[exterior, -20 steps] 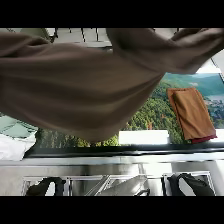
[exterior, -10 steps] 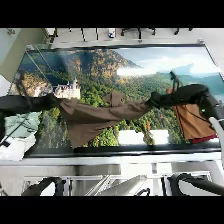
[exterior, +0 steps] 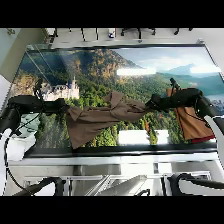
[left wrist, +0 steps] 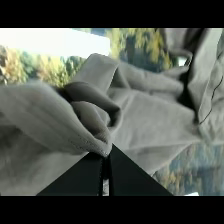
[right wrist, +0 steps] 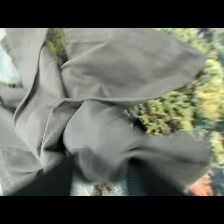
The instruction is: Fold the shirts.
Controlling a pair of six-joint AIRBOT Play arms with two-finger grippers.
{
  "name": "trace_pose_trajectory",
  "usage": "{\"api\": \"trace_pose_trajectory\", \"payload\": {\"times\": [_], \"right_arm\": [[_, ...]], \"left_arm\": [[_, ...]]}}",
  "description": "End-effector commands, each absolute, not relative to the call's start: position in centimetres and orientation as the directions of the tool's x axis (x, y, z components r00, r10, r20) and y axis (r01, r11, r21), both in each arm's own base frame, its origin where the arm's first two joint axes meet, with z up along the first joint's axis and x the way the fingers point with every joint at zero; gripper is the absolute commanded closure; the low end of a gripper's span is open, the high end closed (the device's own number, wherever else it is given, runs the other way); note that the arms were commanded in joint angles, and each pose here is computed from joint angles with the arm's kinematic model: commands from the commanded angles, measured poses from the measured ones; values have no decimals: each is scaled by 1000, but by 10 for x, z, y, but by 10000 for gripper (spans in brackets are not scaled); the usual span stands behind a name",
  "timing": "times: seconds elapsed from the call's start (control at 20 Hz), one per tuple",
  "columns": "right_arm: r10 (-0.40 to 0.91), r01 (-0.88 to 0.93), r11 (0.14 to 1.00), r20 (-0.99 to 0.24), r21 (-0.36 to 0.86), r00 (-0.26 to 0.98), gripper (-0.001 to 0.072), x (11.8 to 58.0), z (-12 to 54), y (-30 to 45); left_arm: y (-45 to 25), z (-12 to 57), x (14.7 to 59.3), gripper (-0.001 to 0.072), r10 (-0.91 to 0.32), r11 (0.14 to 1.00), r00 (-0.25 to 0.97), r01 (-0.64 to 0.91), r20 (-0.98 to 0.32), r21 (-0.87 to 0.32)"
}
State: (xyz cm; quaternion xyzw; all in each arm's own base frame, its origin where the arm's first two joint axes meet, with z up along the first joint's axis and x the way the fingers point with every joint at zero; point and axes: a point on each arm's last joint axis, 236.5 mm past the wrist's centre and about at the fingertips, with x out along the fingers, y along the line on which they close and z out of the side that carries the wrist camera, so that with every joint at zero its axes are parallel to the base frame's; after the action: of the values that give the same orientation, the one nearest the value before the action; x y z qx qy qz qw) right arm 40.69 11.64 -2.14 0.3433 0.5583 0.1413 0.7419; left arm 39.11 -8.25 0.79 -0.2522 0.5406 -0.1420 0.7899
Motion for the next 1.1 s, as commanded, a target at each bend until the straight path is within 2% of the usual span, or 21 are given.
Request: {"api": "trace_pose_trajectory", "payload": {"times": [0.0, 0.1, 0.2, 0.3, 0.5, 0.7, 0.9, 1.05], "right_arm": [[599, 149, 723, -720, 675, 352, 282, 412, -8, 112], [603, 109, 717, -691, 688, 399, 282, 423, 18, 113], [657, 79, 651, -613, 755, 439, 274, 429, 51, 129], [684, 43, 650, -608, 759, 403, 273, 417, 59, 144], [646, 112, 625, -592, 773, 483, 274, 433, 66, 103], [738, 136, 613, -625, 778, 254, 275, 370, 34, 153], [712, 190, 661, -686, 726, 147, 275, 320, -34, 222], [681, 211, 699, -726, 683, 97, 275, 301, -70, 255]], "left_arm": [[-86, -7, 378, 692, -513, 832, 318, -44, -798, -553], [-87, -12, 373, 692, -516, 836, 303, -28, -802, -548], [-88, -13, 370, 691, -519, 836, 294, -20, -803, -548], [-88, -13, 371, 692, -519, 837, 295, -15, -802, -547], [-87, -13, 371, 691, -518, 839, 297, -7, -802, -544], [-92, -12, 370, 691, -523, 839, 290, 5, -802, -545], [-105, -13, 366, 691, -532, 838, 272, 36, -802, -544], [-107, -13, 366, 691, -533, 839, 270, 40, -802, -543]]}}
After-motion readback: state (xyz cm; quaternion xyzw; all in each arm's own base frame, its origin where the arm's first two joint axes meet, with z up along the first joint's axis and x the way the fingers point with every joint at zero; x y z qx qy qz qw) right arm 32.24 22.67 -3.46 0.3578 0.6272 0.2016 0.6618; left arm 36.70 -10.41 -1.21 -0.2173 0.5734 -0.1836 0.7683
